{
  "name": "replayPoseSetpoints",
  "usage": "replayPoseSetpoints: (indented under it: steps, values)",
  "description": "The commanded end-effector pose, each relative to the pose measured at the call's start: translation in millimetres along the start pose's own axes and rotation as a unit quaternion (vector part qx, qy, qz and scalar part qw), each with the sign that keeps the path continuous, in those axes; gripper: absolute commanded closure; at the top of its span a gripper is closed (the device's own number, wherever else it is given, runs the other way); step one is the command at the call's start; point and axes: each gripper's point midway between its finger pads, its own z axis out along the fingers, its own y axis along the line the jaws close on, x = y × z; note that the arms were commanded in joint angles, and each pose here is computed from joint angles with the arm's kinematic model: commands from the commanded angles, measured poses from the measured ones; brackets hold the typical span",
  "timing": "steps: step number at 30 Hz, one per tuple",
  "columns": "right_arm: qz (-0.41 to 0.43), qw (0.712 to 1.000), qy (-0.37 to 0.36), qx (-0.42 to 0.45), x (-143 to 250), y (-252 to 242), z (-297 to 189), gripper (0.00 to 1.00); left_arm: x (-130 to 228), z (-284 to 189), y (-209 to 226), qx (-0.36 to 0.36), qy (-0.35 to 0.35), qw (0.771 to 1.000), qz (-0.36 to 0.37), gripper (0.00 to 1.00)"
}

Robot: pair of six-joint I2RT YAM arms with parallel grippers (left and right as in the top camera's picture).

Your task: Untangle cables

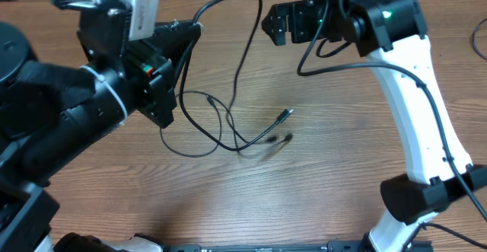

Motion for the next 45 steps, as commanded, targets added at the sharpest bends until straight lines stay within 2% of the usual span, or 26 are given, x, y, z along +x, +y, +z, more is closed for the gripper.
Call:
replayPoseSetpoints:
  steps: [1,3,4,7,9,10,11,14,16,18,20,21,24,26,30,33,36,39,42,43,44,45]
  values:
    - [0.001,0.999,0.024,-0.037,4.8,5.5,22.3,0.00,-16.9,-6.3,-10.4,0.020,-0.034,0.999,0.011,0.96]
    - [-0.004,0.999,0.030,-0.036,5.5,2.3,33.1,0.00,-32.2,-8.9,-0.1,-0.013,-0.067,0.998,0.019,0.96]
    - [-0.018,0.998,0.020,-0.052,0.9,8.0,31.0,0.00,-27.6,-7.5,11.0,-0.043,-0.058,0.997,0.017,0.96]
    - [-0.026,0.995,-0.010,-0.094,-15.4,21.7,20.1,0.00,2.2,6.5,62.5,-0.171,0.011,0.985,0.020,0.96]
    - [-0.066,0.982,-0.048,-0.168,-32.1,41.4,-8.8,0.00,16.2,24.9,79.5,-0.198,0.050,0.978,0.034,0.96]
    - [-0.111,0.965,-0.068,-0.229,-35.8,58.5,-29.3,0.00,16.6,36.7,80.6,-0.191,0.055,0.979,0.045,0.96]
    - [-0.168,0.931,-0.088,-0.311,-32.0,79.9,-54.7,0.00,15.3,47.4,72.8,-0.160,0.055,0.984,0.054,0.96]
    - [-0.225,0.843,-0.108,-0.477,-16.9,123.1,-100.7,0.02,25.5,66.8,72.7,-0.139,0.078,0.985,0.058,0.96]
    - [-0.250,0.823,-0.115,-0.497,-14.2,141.5,-104.1,0.09,35.0,87.9,57.8,-0.079,0.094,0.992,0.032,0.96]
    - [-0.279,0.805,-0.135,-0.506,-17.8,151.1,-108.6,0.13,54.3,111.2,55.7,-0.068,0.128,0.989,-0.026,0.96]
    - [-0.287,0.809,-0.145,-0.492,-22.8,148.6,-105.9,0.09,50.4,113.1,50.8,-0.064,0.119,0.990,-0.025,0.96]
    - [-0.280,0.831,-0.150,-0.457,-30.6,135.9,-96.9,0.02,44.2,107.9,49.6,-0.065,0.107,0.992,-0.022,0.96]
    - [-0.249,0.880,-0.159,-0.373,-49.3,94.6,-81.5,0.00,25.6,74.9,71.0,-0.139,0.070,0.988,0.002,0.96]
    - [-0.228,0.907,-0.161,-0.316,-57.7,63.5,-73.5,0.00,18.9,59.7,73.4,-0.159,0.056,0.986,0.012,0.96]
    - [-0.266,0.899,-0.184,-0.296,-64.4,61.7,-72.7,0.00,37.8,66.1,52.3,-0.102,0.085,0.986,-0.098,0.96]
    - [-0.291,0.875,-0.191,-0.336,-60.6,91.2,-77.0,0.00,40.9,70.7,48.6,-0.093,0.089,0.980,-0.149,0.96]
    - [-0.304,0.862,-0.191,-0.358,-56.3,111.6,-77.8,0.00,41.9,73.6,49.7,-0.095,0.090,0.978,-0.160,0.96]
    - [-0.325,0.828,-0.194,-0.414,-47.1,137.0,-90.6,0.00,45.7,85.5,51.7,-0.091,0.099,0.977,-0.165,0.96]
    - [-0.317,0.826,-0.203,-0.420,-54.6,141.2,-95.8,0.01,52.2,105.8,42.9,-0.054,0.118,0.975,-0.182,0.96]
    - [-0.320,0.824,-0.207,-0.420,-56.1,141.9,-96.9,0.18,50.9,113.4,35.8,-0.036,0.118,0.976,-0.181,0.96]
    - [-0.321,0.823,-0.209,-0.419,-56.5,142.0,-97.1,0.45,49.8,119.2,29.9,-0.024,0.117,0.977,-0.178,0.96]
    - [-0.321,0.824,-0.208,-0.419,-56.6,141.8,-97.0,0.94,49.3,122.9,26.8,-0.019,0.116,0.978,-0.174,0.96]
